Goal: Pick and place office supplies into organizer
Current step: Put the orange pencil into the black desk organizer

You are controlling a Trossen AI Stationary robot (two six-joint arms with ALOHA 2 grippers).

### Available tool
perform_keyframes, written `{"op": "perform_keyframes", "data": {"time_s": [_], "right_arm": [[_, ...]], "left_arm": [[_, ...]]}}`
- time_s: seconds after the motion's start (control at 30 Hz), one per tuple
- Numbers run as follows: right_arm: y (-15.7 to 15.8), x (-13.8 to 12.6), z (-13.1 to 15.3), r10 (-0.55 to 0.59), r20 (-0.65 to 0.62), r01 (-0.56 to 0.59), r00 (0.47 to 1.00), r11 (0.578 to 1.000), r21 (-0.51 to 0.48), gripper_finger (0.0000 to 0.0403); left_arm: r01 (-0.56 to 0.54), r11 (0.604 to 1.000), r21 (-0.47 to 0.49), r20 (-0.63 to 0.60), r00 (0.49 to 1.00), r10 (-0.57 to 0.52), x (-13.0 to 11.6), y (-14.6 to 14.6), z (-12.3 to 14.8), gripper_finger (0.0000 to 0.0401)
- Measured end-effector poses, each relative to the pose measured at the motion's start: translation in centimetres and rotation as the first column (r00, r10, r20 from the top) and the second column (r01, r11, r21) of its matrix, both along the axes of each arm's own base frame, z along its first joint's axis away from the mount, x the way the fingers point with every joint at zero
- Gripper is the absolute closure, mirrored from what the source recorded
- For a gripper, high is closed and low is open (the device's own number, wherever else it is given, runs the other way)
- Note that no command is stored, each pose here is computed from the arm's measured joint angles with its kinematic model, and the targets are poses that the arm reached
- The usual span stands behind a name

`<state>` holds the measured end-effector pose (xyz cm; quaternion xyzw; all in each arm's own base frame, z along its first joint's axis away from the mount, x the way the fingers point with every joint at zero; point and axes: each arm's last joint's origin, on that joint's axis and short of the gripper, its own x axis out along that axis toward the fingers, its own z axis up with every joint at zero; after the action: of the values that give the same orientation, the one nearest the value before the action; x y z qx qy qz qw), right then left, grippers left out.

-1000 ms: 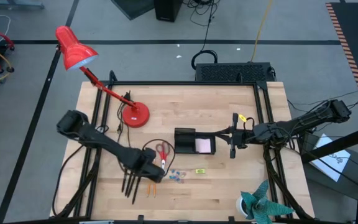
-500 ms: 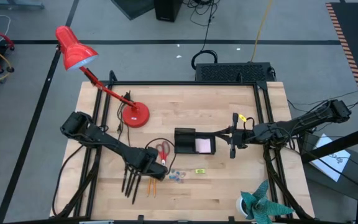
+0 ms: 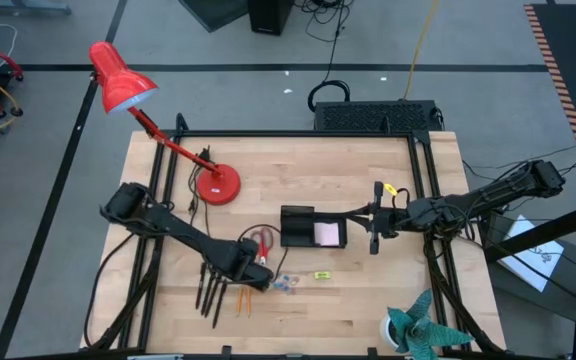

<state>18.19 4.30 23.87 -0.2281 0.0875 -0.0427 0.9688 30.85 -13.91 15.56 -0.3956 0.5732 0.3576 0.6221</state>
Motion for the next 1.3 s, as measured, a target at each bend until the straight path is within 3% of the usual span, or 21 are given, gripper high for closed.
{"op": "perform_keyframes", "data": {"time_s": [0.43,1.1,1.3], "right_arm": [[0.0,0.0,0.0,0.000,0.000,0.000,1.000,1.000,0.000,0.0399],[0.0,0.0,0.0,0.000,0.000,0.000,1.000,1.000,0.000,0.0399],[0.0,0.0,0.0,0.000,0.000,0.000,1.000,1.000,0.000,0.0399]], "left_arm": [[0.006,1.000,0.004,-0.020,1.000,-0.005,0.2,-0.1,-1.0,0.0203],[0.004,0.999,-0.051,0.106,0.994,0.002,1.6,0.3,0.5,0.0203],[-0.005,0.999,-0.038,0.090,0.996,0.008,1.6,0.4,0.2,0.0203]]}}
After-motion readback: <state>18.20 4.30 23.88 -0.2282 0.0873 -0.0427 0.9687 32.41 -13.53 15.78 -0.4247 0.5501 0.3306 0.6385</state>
